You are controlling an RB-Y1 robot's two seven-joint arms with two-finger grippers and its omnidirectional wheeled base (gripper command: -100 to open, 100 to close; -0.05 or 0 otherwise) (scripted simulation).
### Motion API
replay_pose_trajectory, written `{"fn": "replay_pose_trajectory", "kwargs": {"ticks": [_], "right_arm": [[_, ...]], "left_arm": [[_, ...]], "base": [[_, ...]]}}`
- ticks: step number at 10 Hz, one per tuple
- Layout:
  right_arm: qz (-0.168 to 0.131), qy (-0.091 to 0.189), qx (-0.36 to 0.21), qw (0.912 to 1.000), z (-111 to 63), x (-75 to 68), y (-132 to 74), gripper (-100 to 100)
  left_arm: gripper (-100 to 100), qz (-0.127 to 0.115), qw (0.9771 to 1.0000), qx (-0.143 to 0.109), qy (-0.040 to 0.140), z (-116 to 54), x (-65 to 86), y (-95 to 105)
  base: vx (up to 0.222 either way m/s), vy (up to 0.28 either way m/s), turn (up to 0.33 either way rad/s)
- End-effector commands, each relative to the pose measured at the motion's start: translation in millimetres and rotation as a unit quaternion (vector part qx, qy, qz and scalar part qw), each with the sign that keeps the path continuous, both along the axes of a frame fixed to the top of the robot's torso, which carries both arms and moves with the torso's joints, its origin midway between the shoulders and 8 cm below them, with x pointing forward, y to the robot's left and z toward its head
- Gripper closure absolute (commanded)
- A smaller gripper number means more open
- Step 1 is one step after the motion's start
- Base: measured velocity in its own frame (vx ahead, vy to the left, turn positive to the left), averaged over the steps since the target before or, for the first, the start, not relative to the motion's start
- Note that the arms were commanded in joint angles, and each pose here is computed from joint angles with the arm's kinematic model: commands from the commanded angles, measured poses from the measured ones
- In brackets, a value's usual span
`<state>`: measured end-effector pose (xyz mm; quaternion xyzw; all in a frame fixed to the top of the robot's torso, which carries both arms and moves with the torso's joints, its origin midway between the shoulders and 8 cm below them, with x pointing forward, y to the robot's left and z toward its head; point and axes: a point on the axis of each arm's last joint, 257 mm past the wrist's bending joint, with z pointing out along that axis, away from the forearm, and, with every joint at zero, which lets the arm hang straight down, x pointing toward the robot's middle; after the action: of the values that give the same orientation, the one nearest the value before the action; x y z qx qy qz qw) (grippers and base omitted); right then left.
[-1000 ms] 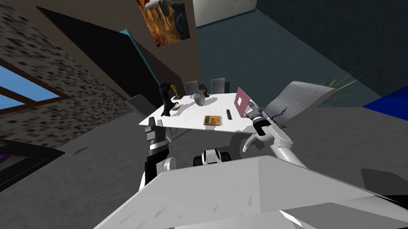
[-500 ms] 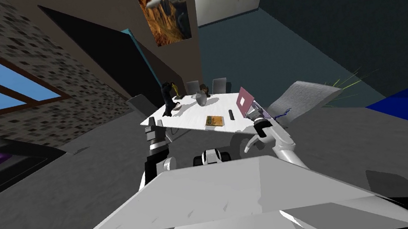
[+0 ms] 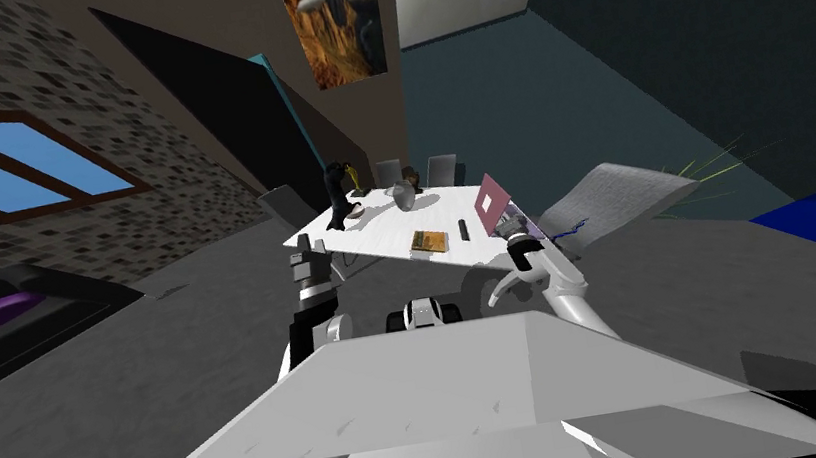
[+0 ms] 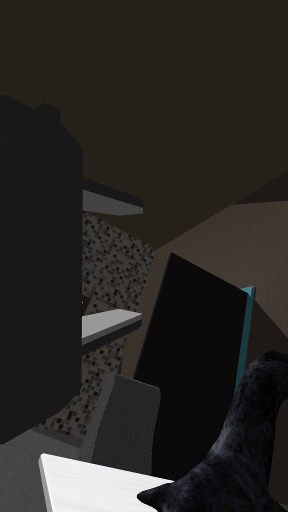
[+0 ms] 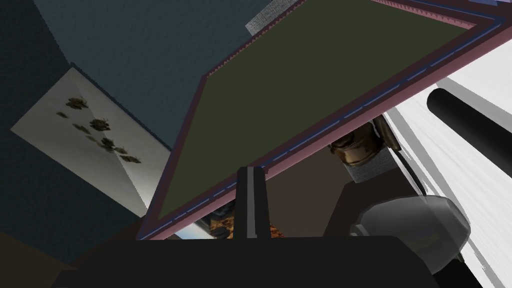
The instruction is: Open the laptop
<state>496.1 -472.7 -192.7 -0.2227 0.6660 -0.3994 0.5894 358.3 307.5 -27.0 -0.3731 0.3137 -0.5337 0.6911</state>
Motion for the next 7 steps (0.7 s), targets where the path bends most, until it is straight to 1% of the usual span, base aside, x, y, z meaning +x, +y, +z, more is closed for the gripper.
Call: {"fn": "replay_pose_trajectory", "kwargs": {"ticks": [1, 2, 4, 5, 6, 7], "right_arm": [[-0.01, -0.016, 0.052, 0.9985, 1.2, 10.9, -3, 100], [-0.016, -0.028, 0.089, 0.9955, 1.5, 18.7, -4, 100], [-0.022, -0.04, 0.127, 0.9909, 1.5, 26.5, -5, 100], [-0.02, -0.036, 0.113, 0.9928, 1.9, 24.2, -5, 100], [-0.023, -0.026, 0.083, 0.996, 1.7, 20.0, -8, -100], [-0.024, -0.021, 0.07, 0.997, 1.1, 18.1, -10, -100]], "left_arm": [[0, 0.0, 1.0, 0.0, 0.0, 0.0, 0.0, 0.0], [0, 0.0, 1.0, 0.0, 0.0, 0.0, 0.0, 0.0], [0, 0.0, 1.0, 0.0, 0.0, 0.0, 0.0, 0.0], [0, 0.0, 1.0, 0.0, 0.0, 0.0, 0.0, 0.0], [0, 0.0, 1.0, 0.0, 0.0, -0.1, 0.0, 0.0], [0, 0.0, 1.0, 0.0, 0.0, -0.1, -0.1, 0.0]], "base": [[-0.112, -0.086, 0.065], [-0.118, -0.097, 0.119], [-0.119, -0.103, 0.071], [-0.05, -0.037, 0.012], [0.003, 0.026, 0.024], [0.026, 0.062, 0.021]]}}
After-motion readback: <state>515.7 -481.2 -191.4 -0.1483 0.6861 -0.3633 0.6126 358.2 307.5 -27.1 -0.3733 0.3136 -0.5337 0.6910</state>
